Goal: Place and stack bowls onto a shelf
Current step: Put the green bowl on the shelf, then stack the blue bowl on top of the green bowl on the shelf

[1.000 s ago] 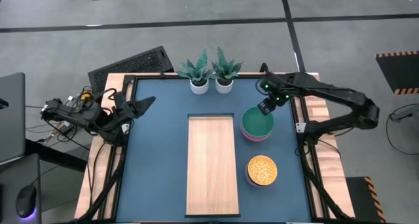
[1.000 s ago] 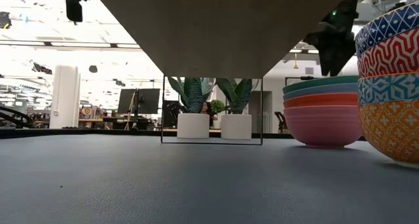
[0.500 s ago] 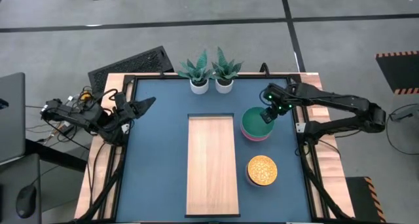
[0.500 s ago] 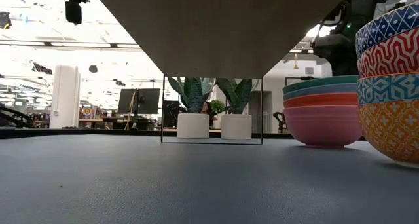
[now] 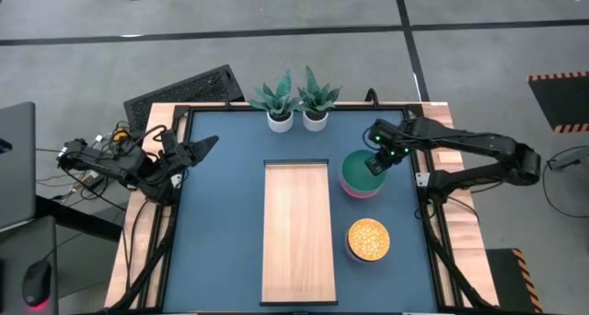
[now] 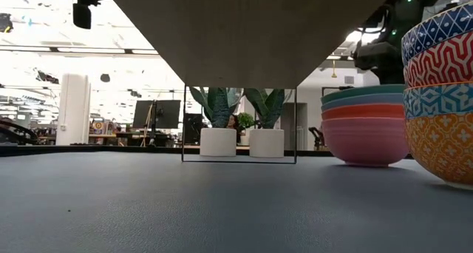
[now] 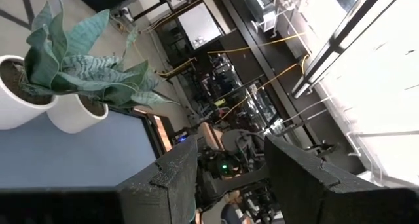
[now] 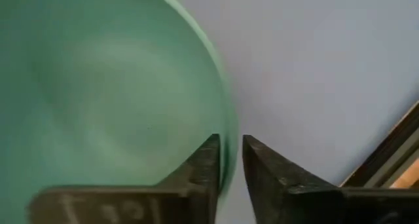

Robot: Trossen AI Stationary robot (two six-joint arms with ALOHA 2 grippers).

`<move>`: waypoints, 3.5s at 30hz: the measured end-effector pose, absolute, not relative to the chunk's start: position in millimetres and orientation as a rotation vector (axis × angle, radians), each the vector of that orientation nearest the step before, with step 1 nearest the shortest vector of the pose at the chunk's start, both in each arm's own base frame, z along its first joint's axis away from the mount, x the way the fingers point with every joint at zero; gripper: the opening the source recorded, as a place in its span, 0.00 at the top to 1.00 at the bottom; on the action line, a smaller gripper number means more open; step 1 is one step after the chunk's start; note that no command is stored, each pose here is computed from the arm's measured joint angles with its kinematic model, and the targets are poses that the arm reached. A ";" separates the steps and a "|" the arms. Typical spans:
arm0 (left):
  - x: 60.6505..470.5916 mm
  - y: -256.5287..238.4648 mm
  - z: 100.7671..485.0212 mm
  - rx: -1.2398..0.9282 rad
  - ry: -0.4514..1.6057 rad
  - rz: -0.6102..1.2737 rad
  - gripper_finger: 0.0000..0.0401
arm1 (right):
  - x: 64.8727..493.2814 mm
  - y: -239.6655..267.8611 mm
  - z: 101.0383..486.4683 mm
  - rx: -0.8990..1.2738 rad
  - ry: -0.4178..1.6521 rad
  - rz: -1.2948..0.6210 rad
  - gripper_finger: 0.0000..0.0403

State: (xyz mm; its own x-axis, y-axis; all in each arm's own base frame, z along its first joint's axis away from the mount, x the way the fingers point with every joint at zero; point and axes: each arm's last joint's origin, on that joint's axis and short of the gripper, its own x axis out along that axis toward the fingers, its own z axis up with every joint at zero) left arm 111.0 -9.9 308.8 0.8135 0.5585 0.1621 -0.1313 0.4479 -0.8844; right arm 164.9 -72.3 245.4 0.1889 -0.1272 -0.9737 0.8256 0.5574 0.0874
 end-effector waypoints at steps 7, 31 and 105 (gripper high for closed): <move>111.0 -9.9 308.5 -1.023 -0.469 0.448 0.59 | 163.0 -71.3 248.6 0.743 1.167 -0.768 0.93; 111.2 -10.0 308.0 -1.020 -0.465 0.450 0.59 | 182.2 -54.1 366.1 0.745 0.759 -0.581 0.93; 112.1 -10.9 305.9 -0.992 -0.426 0.431 0.59 | 347.9 -29.5 387.4 0.401 1.093 -0.367 0.56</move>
